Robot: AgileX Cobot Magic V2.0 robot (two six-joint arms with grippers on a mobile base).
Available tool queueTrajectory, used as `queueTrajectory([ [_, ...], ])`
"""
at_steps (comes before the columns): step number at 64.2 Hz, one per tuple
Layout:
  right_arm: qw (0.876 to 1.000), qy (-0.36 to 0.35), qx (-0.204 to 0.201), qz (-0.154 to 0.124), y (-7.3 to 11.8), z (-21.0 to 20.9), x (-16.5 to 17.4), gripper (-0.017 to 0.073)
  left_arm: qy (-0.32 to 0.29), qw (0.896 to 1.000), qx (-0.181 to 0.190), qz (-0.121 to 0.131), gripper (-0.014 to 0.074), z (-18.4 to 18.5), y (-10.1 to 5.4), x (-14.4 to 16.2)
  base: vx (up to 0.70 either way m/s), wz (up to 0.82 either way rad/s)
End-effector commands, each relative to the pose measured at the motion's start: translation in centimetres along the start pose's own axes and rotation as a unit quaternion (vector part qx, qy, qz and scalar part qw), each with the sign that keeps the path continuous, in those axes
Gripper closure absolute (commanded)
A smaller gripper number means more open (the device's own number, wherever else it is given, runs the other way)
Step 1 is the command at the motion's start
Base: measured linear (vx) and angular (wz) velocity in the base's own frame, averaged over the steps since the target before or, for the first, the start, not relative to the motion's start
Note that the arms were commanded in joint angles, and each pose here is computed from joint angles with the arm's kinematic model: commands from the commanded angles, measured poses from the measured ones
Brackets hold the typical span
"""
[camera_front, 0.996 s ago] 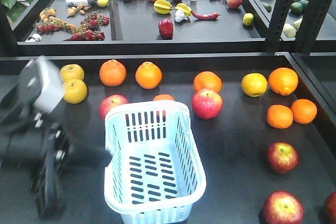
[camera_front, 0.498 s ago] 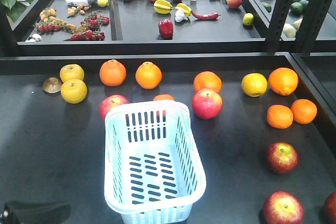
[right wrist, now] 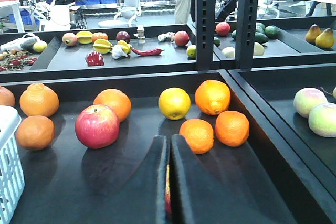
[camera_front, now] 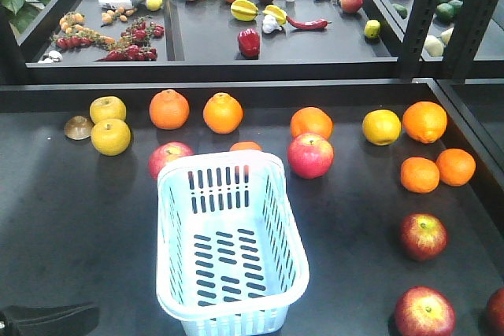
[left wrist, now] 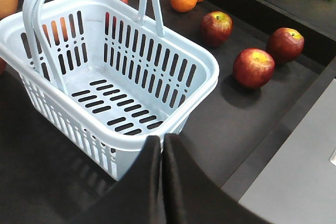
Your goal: Pick three apples into basket with both arms
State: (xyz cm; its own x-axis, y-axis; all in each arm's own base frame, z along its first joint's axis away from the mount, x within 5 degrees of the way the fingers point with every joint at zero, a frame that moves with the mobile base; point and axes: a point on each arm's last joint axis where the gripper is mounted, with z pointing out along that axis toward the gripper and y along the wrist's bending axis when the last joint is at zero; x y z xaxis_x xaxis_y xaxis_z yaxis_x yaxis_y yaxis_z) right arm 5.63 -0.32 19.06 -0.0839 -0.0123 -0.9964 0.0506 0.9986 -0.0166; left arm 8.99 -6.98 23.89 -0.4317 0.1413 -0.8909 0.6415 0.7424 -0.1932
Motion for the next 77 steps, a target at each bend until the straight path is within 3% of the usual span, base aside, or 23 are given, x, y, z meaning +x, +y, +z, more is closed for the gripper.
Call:
queueTrajectory([
  [1,0.999,-0.044,0.001,-0.001,0.0,0.0,-0.4,0.0564,-0.024,1.0,-0.001,-0.019,0.0601,-0.1,0.0,-1.0,0.0,0.0],
  [4,0.997,-0.061,-0.002,0.038,0.0,-0.1,-0.7,0.0564,-0.022,1.0,0.003,-0.019,0.0601,-0.1,-0.1,-1.0,0.0,0.0],
  [8,0.983,-0.088,-0.012,0.161,0.0,-0.1,-1.2,0.0564,-0.019,1.0,0.009,-0.019,0.0601,-0.1,-0.2,-0.9,0.0,0.0],
  [13,0.941,-0.118,-0.024,0.316,-0.2,-0.3,-1.8,0.0564,-0.017,1.0,0.011,-0.019,0.0601,-0.1,-0.3,-0.9,0.0,0.0],
  [17,0.907,-0.13,-0.029,0.399,-0.4,-0.3,-2.0,0.0564,-0.017,1.0,0.011,-0.019,0.0601,-0.1,-0.3,-0.9,0.0,0.0],
  [25,0.856,-0.14,-0.032,0.496,-0.7,-0.4,-2.1,0.0564,-0.018,1.0,0.01,-0.019,0.0601,-0.1,-0.3,-0.9,0.0,0.0],
  [34,0.819,-0.175,-0.028,0.546,-1.3,-0.6,-2.7,0.0564,-0.018,1.0,0.01,-0.019,0.0601,-0.1,-0.2,-0.9,0.0,0.0],
  [36,0.821,-0.183,-0.032,0.54,-1.3,-0.8,-3.2,0.0564,-0.018,1.0,0.01,-0.019,0.0601,-0.1,-0.2,-0.9,0.0,0.0],
  [39,0.836,-0.194,-0.04,0.512,-1.2,-1.1,-4.5,0.0564,-0.018,1.0,0.01,-0.019,0.0601,-0.1,-0.2,-0.9,0.0,0.0],
  [44,0.877,-0.21,-0.057,0.429,-0.8,-2.1,-7.2,0.0564,-0.018,1.0,0.01,-0.019,0.0601,-0.1,-0.2,-0.9,0.0,0.0],
  [47,0.906,-0.21,-0.062,0.363,-0.4,-2.7,-9.2,0.0564,-0.018,1.0,0.01,-0.019,0.0601,-0.1,-0.2,-0.9,0.0,0.0],
  [53,0.954,-0.16,-0.057,0.248,0.1,-3.0,-12.8,0.0564,-0.019,1.0,0.009,-0.019,0.0601,-0.1,-0.2,-0.9,0.0,0.0],
  [58,0.978,-0.107,-0.046,0.17,0.3,-2.7,-15.5,0.0564,-0.019,1.0,0.009,-0.019,0.0601,-0.1,-0.2,-0.9,0.0,0.0],
  [62,0.992,-0.044,-0.035,0.116,0.3,-1.7,-16.6,0.0559,-0.019,1.0,0.009,-0.019,0.0601,-0.1,-0.2,-0.9,0.0,0.0],
  [67,0.997,0.029,-0.026,0.061,0.2,-0.3,-18.0,0.0536,-0.019,1.0,0.009,-0.019,0.0601,-0.1,-0.2,-0.9,0.0,0.0],
  [73,0.992,0.126,-0.027,0.008,0.2,2.1,-18.0,0.0459,-0.019,1.0,0.009,-0.019,0.0601,-0.1,-0.2,-0.9,0.0,0.0],
  [77,0.985,0.17,-0.034,-0.016,0.2,3.7,-17.5,0.0344,-0.019,1.0,0.009,-0.019,0.0601,-0.1,-0.2,-0.9,0.0,0.0],
])
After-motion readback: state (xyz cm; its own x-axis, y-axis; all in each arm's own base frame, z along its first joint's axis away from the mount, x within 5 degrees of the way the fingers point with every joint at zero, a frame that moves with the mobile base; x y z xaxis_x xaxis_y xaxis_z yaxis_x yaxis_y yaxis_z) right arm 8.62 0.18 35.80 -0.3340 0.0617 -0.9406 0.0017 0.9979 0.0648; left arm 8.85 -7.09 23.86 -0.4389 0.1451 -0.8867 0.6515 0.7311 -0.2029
